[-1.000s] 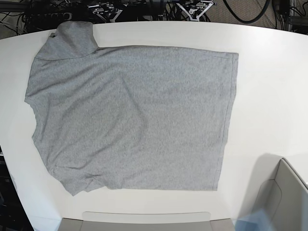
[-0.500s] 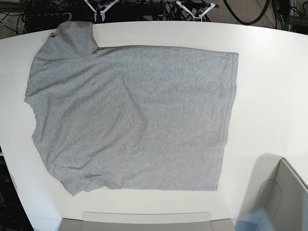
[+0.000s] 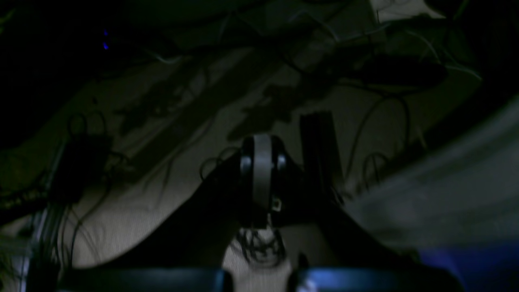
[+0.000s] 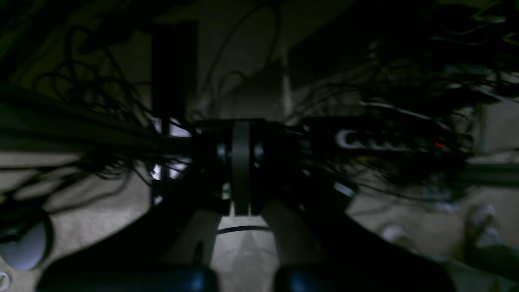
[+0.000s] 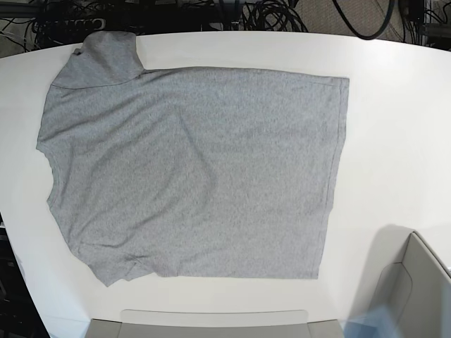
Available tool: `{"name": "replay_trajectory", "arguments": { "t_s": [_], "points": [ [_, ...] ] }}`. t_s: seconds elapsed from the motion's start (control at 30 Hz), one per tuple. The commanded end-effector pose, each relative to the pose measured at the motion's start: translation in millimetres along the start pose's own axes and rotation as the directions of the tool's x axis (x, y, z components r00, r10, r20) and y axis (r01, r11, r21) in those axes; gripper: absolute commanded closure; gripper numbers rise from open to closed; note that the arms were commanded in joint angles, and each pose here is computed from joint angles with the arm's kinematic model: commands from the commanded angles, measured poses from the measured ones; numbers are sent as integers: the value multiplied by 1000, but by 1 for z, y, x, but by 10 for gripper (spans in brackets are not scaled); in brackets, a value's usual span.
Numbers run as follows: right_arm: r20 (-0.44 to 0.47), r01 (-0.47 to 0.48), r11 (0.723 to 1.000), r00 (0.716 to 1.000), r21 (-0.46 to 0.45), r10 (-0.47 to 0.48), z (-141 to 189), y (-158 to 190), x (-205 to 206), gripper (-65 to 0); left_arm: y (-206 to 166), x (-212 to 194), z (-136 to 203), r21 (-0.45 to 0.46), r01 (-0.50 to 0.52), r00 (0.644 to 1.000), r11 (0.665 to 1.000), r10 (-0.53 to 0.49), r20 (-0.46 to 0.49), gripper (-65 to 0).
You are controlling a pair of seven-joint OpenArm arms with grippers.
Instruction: Fold the T-shirt properly
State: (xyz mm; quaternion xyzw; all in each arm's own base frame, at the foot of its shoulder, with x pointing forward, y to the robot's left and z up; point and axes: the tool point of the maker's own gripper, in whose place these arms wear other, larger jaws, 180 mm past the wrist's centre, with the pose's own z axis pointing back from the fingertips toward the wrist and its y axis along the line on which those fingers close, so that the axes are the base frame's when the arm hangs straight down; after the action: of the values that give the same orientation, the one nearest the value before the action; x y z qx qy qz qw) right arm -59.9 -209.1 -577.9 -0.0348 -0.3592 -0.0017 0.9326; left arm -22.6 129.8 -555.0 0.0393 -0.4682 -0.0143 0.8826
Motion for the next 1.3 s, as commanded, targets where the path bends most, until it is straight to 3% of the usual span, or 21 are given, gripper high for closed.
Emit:
{"name": "replay_trajectory", "arguments": {
  "t_s": [0.0, 0.13, 0.33, 0.43, 0.6, 0.73, 0.87, 0.97, 1.17, 1.27],
  "points": [
    [24, -15, 1000, 1000, -5, 15, 7, -8, 2, -5, 0, 8, 11, -1, 8, 998, 1000, -8, 56, -4],
    [67, -13, 1000, 998, 16, 11, 19, -4, 7, -5, 3, 23, 14, 6, 12, 992, 1000, -13, 129, -4],
    [247, 21, 995, 968, 93, -43, 47, 23, 50, -5, 10, 67, 33, 22, 21, 954, 1000, -26, 299, -21],
    [341, 47, 991, 936, 125, -87, 69, 34, 82, -6, 16, 94, 44, 34, 26, 923, 999, -37, 383, -79],
    [458, 193, 975, 860, 112, -224, 99, 29, 138, -8, 21, 138, 57, 52, 28, 864, 998, -50, 502, -148],
    [442, 269, 953, 844, 140, -303, 110, 21, 173, -84, 20, 157, 54, 52, 22, 843, 998, -46, 536, -157],
    [413, 366, 917, 818, 161, -399, 120, 1, 200, -220, 22, 159, 48, 56, 21, 867, 998, -46, 496, -157],
    [404, 392, 905, 810, 165, -425, 120, -21, 209, -289, 23, 158, 46, 56, 21, 877, 998, -46, 478, -157],
    [376, 474, 873, 793, 113, -479, 108, -72, 213, -304, 23, 157, 46, 56, 23, 879, 998, -46, 474, -157],
    [366, 473, 875, 799, 107, -477, 103, -87, 217, -304, 24, 157, 46, 55, 24, 881, 998, -47, 471, -157]
  ]
}}
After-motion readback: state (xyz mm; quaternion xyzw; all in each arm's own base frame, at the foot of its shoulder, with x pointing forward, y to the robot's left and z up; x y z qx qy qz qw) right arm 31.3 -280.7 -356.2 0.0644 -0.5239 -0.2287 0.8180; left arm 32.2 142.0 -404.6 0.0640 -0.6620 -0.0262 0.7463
